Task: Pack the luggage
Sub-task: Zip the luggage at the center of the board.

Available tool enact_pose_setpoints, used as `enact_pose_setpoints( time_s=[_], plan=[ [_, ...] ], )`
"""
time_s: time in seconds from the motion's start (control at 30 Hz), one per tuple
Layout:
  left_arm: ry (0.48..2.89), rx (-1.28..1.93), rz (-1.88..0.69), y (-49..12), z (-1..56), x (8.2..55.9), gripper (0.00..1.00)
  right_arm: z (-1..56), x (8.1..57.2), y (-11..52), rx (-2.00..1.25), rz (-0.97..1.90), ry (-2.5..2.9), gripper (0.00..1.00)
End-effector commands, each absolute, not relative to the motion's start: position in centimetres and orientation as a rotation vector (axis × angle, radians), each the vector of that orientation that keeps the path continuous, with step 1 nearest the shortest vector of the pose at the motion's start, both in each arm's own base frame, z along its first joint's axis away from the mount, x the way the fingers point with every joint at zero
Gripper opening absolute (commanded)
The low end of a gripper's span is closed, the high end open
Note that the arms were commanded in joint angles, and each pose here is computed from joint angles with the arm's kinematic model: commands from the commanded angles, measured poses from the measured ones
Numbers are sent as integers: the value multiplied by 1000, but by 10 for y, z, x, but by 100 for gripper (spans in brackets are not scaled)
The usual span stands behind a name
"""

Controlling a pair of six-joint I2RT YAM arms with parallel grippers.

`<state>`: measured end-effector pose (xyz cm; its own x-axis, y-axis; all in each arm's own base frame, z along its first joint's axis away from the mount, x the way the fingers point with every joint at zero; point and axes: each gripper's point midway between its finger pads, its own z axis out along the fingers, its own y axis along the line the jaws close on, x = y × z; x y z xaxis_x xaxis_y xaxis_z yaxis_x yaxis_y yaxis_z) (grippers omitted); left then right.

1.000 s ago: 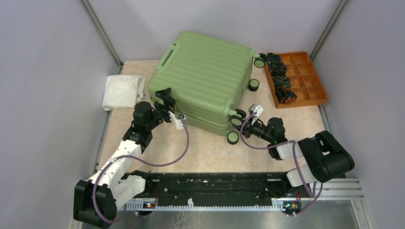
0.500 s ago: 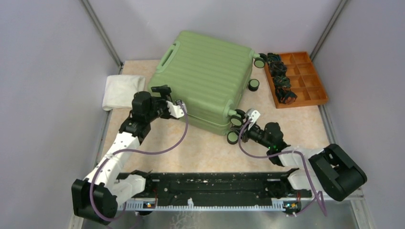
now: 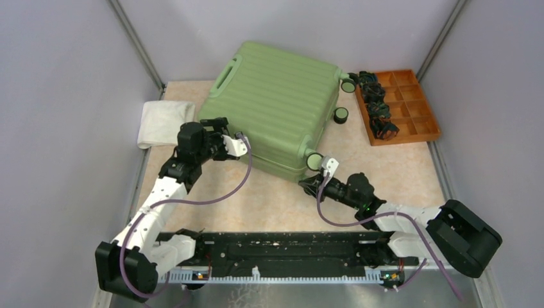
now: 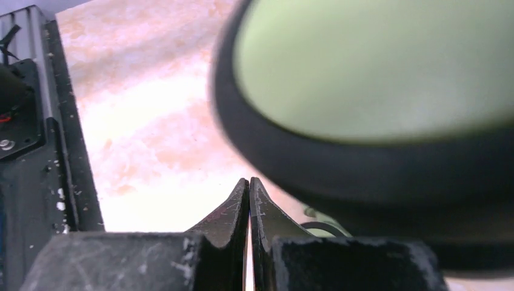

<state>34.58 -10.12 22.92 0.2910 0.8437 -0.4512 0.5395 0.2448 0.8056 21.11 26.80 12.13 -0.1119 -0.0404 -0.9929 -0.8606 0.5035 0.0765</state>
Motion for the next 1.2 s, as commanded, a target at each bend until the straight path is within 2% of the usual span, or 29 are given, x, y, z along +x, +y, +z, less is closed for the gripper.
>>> enact_pose_setpoints(
  time_s=[0.0,0.1,0.17,0.33,0.37,0.4,0.63,0.9,1.17],
  plan=[
    [1366,1362,348,-101,251,348,92,147,207,285,-800,876,1450,0],
    [1388,1323,317,-102,257,346,94,148,210,280,-741,857,1485,0],
    [1436,1296,289,-101,259,345,97,151,217,267,-663,809,1505,23],
    [1560,1221,238,-94,262,346,99,154,228,234,-537,664,1555,68],
    [1569,1207,230,-92,264,347,99,160,231,226,-499,635,1556,80],
    [1573,1201,230,-90,265,347,99,162,233,220,-473,616,1563,96],
    [1539,1292,340,-72,245,344,99,193,244,181,-218,543,1610,99],
    [1353,1435,433,-76,223,331,99,186,240,197,-324,565,1748,99],
    [1178,1517,494,-89,216,344,99,192,243,200,-326,602,1718,99]
  ],
)
